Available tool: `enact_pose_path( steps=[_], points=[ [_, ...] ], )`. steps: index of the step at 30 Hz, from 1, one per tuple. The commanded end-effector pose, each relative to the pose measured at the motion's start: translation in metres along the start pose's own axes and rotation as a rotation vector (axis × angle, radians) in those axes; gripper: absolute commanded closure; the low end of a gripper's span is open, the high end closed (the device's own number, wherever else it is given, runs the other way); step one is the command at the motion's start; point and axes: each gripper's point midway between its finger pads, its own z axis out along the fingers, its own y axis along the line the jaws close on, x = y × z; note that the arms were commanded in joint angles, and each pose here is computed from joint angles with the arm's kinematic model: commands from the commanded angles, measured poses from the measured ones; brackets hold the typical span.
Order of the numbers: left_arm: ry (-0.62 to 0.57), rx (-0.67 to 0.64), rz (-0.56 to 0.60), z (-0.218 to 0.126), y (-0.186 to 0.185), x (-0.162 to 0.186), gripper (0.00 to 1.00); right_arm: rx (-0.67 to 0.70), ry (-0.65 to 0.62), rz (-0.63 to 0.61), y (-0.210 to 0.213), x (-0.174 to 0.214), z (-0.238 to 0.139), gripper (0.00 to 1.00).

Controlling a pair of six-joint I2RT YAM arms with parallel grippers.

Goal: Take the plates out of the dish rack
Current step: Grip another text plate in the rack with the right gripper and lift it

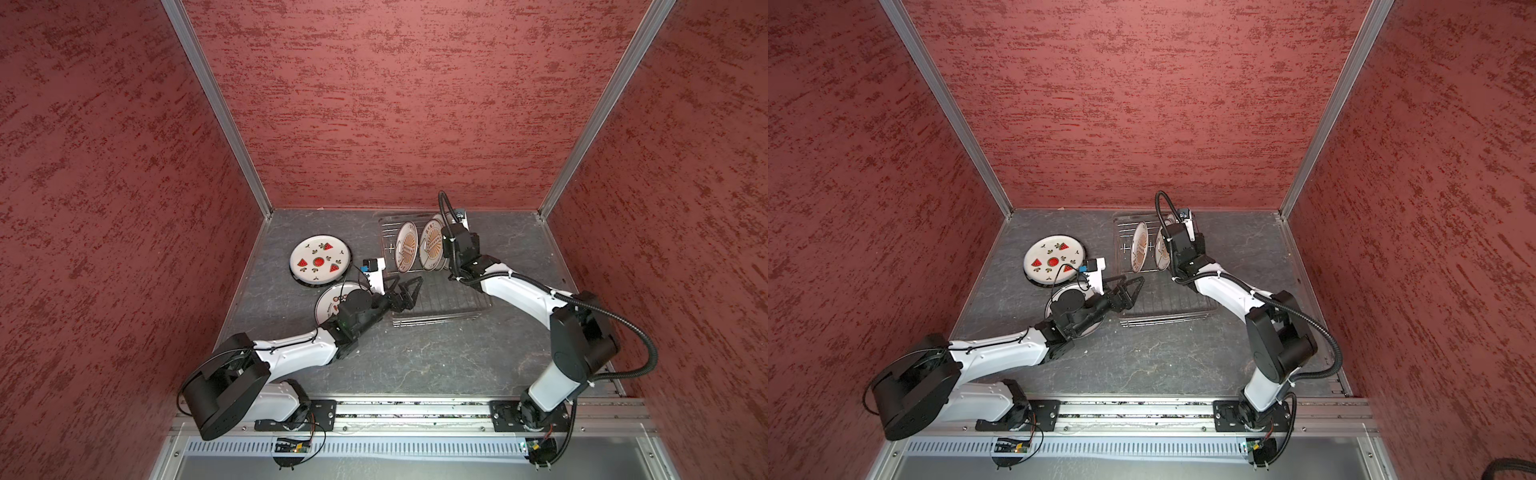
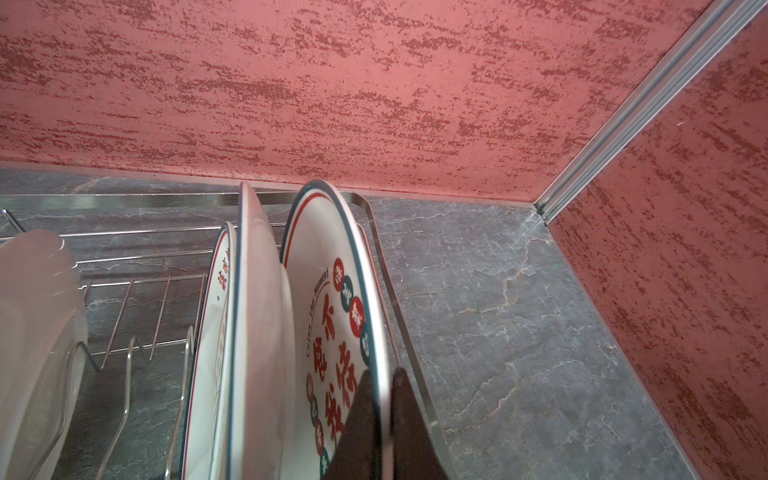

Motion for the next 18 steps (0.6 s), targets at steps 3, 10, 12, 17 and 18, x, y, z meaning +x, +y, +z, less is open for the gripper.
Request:
enact_pose_path(
  steps=[3,10,12,17,18],
  points=[
    [0.001,0.025,-0.017,0.006,-0.002,-0.003,0.01,0.015,-0.168,0.112,-0.018,-0.065,-0.035,0.99],
    [-0.001,0.042,-0.061,0.007,0.006,-0.006,0.01,0.074,-0.197,0.098,-0.032,-0.074,-0.047,0.99],
    [-0.006,0.045,-0.066,0.005,0.007,-0.006,0.01,0.087,-0.206,0.1,-0.036,-0.076,-0.051,0.99],
    [-0.016,0.044,-0.063,0.001,0.007,-0.01,0.01,0.114,-0.227,0.115,-0.048,-0.079,-0.064,0.99],
    [-0.017,0.045,-0.064,0.0,0.006,-0.011,0.01,0.116,-0.225,0.114,-0.048,-0.077,-0.064,1.0]
  ],
)
